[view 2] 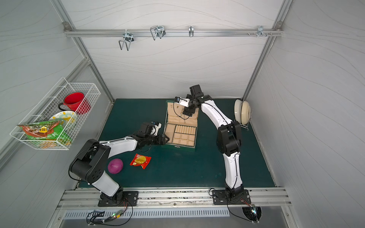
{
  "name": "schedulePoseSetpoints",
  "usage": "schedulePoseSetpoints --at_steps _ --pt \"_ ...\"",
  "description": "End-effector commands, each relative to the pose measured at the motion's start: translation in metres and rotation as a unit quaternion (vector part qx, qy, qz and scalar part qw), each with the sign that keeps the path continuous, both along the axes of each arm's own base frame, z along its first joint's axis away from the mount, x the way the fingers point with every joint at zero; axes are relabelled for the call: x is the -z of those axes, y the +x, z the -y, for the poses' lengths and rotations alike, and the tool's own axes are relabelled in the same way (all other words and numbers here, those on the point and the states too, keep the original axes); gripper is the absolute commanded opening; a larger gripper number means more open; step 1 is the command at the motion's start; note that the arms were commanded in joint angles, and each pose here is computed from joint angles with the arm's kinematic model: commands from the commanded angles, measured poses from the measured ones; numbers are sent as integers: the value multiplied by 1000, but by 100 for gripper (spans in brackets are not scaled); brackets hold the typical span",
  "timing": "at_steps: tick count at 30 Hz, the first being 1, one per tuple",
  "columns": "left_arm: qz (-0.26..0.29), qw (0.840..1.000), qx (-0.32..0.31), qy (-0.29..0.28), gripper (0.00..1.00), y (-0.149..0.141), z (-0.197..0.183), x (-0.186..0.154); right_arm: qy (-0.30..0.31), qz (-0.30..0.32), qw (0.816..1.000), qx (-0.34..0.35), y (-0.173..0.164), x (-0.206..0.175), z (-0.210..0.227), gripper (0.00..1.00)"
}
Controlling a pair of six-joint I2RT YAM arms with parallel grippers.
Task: Put jewelry chain into jewelry box
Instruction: Close the fastener on the jewelry box.
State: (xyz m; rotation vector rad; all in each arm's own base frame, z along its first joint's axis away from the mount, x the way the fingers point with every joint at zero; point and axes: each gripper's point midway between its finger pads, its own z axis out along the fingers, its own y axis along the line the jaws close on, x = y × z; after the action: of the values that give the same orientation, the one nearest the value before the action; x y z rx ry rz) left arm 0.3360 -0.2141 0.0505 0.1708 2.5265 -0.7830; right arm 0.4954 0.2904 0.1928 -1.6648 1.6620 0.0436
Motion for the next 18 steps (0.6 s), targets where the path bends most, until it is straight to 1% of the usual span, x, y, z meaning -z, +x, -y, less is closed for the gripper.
schedulePoseSetpoints --at_steps 1,5,8,12,18 --pt "9 1000 7 -2 82 -2 3 -6 -14 -4 1000 -10 -1 7 -5 90" --pt "4 1000 11 -3 81 -8 4 -4 -19 -3 1000 -9 2 9 -6 63" --pt "0 1000 17 -6 80 -13 7 -4 -18 -8 1000 -10 0 6 -5 52" --pt "-13 999 34 -12 79 -24 16 -2 -20 -23 999 -15 -9 5 -7 42" --pt "-18 998 58 -14 78 -42 28 -2 -50 -62 997 -17 -30 23 -12 37"
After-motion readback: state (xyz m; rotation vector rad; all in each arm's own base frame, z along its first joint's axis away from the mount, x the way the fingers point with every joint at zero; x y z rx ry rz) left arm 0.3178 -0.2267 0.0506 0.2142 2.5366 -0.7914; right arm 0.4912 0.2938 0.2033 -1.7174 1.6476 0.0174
